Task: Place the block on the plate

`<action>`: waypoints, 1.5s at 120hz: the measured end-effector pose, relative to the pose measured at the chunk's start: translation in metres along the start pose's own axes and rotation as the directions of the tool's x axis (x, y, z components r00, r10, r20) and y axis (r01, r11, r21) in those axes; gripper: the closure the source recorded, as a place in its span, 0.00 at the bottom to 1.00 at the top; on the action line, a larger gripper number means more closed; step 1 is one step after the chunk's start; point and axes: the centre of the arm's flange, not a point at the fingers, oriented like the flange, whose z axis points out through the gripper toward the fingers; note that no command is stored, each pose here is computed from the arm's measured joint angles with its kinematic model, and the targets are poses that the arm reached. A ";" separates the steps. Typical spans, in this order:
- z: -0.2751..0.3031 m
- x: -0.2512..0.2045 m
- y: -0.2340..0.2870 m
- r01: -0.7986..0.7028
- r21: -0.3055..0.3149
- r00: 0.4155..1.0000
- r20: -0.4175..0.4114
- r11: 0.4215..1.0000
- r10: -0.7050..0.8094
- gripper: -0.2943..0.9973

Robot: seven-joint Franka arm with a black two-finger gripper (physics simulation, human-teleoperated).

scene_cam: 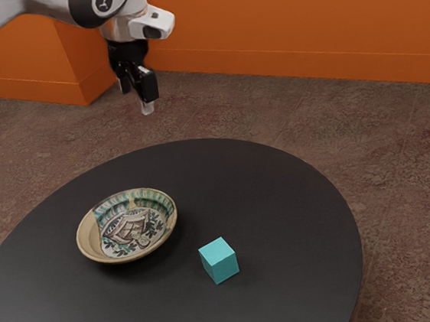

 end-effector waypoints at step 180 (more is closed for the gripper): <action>0.343 0.061 0.162 -0.248 -0.368 0.965 -0.011 0.896 0.262 0.24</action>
